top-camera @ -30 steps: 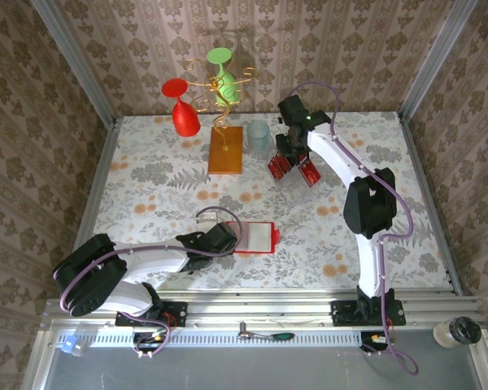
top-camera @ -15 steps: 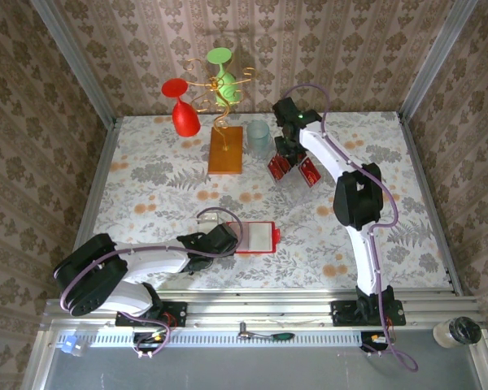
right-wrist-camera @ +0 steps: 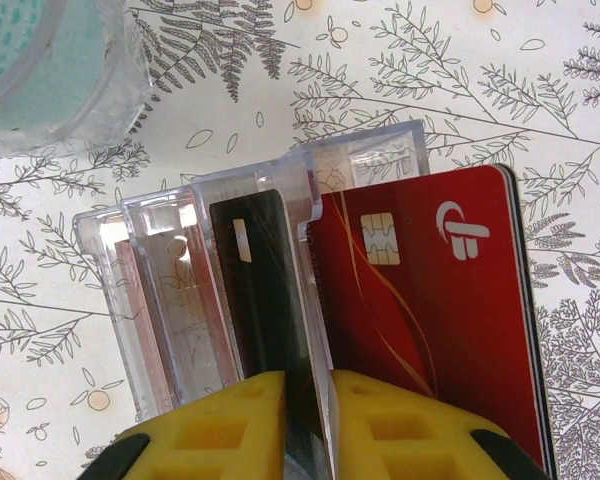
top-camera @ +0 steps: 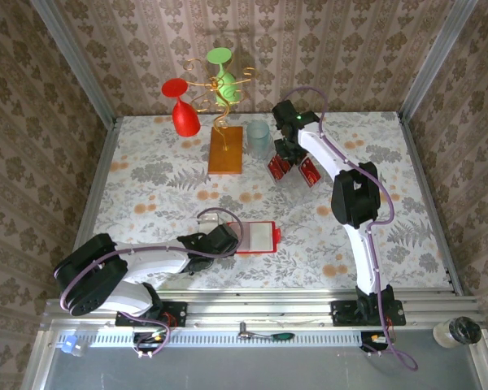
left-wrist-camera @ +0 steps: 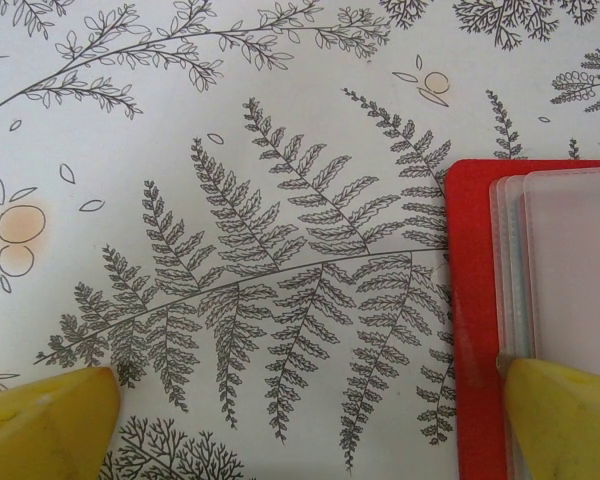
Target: Put the credit cards into the card holder
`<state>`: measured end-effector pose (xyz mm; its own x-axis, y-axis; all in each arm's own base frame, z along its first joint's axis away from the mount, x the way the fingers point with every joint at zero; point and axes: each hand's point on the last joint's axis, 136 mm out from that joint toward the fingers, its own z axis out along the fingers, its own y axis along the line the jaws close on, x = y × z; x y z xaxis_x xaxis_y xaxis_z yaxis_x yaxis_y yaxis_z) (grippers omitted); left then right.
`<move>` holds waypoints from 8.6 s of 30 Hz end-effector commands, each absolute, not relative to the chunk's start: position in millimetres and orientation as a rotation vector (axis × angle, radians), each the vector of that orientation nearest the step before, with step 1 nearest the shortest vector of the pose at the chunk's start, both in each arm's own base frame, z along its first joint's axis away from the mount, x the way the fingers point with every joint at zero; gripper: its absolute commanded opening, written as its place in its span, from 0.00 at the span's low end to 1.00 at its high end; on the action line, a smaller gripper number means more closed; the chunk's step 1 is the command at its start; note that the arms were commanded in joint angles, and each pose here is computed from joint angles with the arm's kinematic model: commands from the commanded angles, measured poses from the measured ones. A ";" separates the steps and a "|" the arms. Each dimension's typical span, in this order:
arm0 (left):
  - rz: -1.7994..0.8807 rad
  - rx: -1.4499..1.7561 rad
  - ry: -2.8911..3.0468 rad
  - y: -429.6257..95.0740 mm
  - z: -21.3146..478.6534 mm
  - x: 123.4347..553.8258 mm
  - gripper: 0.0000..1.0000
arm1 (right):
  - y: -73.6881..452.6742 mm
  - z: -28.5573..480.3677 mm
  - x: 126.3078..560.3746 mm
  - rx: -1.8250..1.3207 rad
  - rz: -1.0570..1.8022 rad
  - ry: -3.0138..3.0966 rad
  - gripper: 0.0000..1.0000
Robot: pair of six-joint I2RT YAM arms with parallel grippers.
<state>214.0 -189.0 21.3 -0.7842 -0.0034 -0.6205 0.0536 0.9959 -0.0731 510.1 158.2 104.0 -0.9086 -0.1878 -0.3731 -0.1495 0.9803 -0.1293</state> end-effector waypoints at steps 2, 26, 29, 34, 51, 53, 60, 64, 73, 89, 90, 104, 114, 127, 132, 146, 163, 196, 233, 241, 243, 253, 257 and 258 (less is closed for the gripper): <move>-0.076 0.040 2.488 -184.5 15.8 209.9 1.00 | 163.7 115.4 508.1 -0.269 -0.084 2.734 0.20; -0.077 0.046 2.491 -186.5 13.6 208.3 1.00 | 162.8 124.1 513.2 -0.240 -0.006 2.736 0.00; -0.079 0.044 2.490 -186.6 13.7 208.5 1.00 | 165.1 130.4 512.4 -0.250 0.010 2.729 0.00; -0.077 0.044 2.487 -186.0 14.5 208.5 1.00 | 169.7 160.3 508.4 -0.250 0.077 2.680 0.00; -0.061 0.034 2.473 -181.8 19.5 210.4 1.00 | 198.9 216.9 430.9 -0.181 0.448 2.529 0.00; -0.063 0.040 2.476 -182.8 19.3 210.4 1.00 | 191.1 210.1 428.4 -0.178 0.395 2.538 0.00; -0.058 0.045 2.473 -183.9 21.1 211.8 1.00 | 186.0 201.5 431.7 -0.206 0.344 2.571 0.00; -0.059 0.033 2.473 -182.5 20.6 211.2 1.00 | 199.0 203.5 421.6 -0.215 0.456 2.565 0.00; -0.049 0.027 2.468 -178.0 20.6 210.1 1.00 | 244.5 171.3 351.8 -0.258 0.704 2.580 0.00; -0.038 0.040 2.462 -176.9 27.1 210.8 1.00 | 304.0 92.3 280.4 -0.337 0.817 2.604 0.00; -0.037 0.040 2.462 -176.9 27.1 210.8 1.00 | 305.3 89.6 280.2 -0.336 0.819 2.608 0.00; -0.050 0.033 2.438 -174.3 40.7 213.3 1.00 | 309.2 46.1 273.9 -0.370 0.755 2.684 0.00; -0.077 0.058 2.436 -181.4 44.8 218.2 1.00 | 309.9 36.2 272.1 -0.369 0.743 2.705 0.00; -0.106 0.114 2.447 -198.1 38.3 220.2 1.00 | 307.8 30.5 268.9 -0.362 0.740 2.717 0.00; -0.079 0.128 2.463 -198.8 29.7 218.0 1.00 | 308.6 29.2 268.1 -0.359 0.746 2.722 0.00; 0.054 0.095 2.472 -179.7 22.3 208.0 1.00 | 304.1 91.6 283.7 -0.275 0.873 2.592 0.00; 0.087 0.078 2.469 -172.7 21.1 201.5 1.00 | 282.9 79.8 286.4 0.001 0.975 2.416 0.00; 0.094 0.085 2.472 -173.1 19.3 200.8 1.00 | 277.1 51.1 282.2 0.156 1.051 2.351 0.00; 0.090 0.088 2.470 -174.5 20.2 201.3 1.00 | 276.7 58.8 282.4 0.230 1.123 2.271 0.00; 0.090 0.089 2.470 -174.7 20.5 201.4 1.00 | 275.7 49.5 280.1 0.239 1.118 2.275 0.00; 0.092 0.090 2.471 -174.5 20.3 201.4 1.00 | 275.1 47.5 279.1 0.239 1.116 2.277 0.00; 0.090 0.089 2.471 -175.2 20.1 201.6 1.00 | 273.4 39.4 273.0 0.239 1.128 2.281 0.00; 0.089 0.093 2.471 -175.6 20.2 201.4 1.00 | 276.8 44.6 271.3 0.233 1.179 2.254 0.00; 0.089 0.090 2.471 -175.6 20.1 201.4 1.00 | 277.3 45.5 271.2 0.233 1.188 2.250 0.00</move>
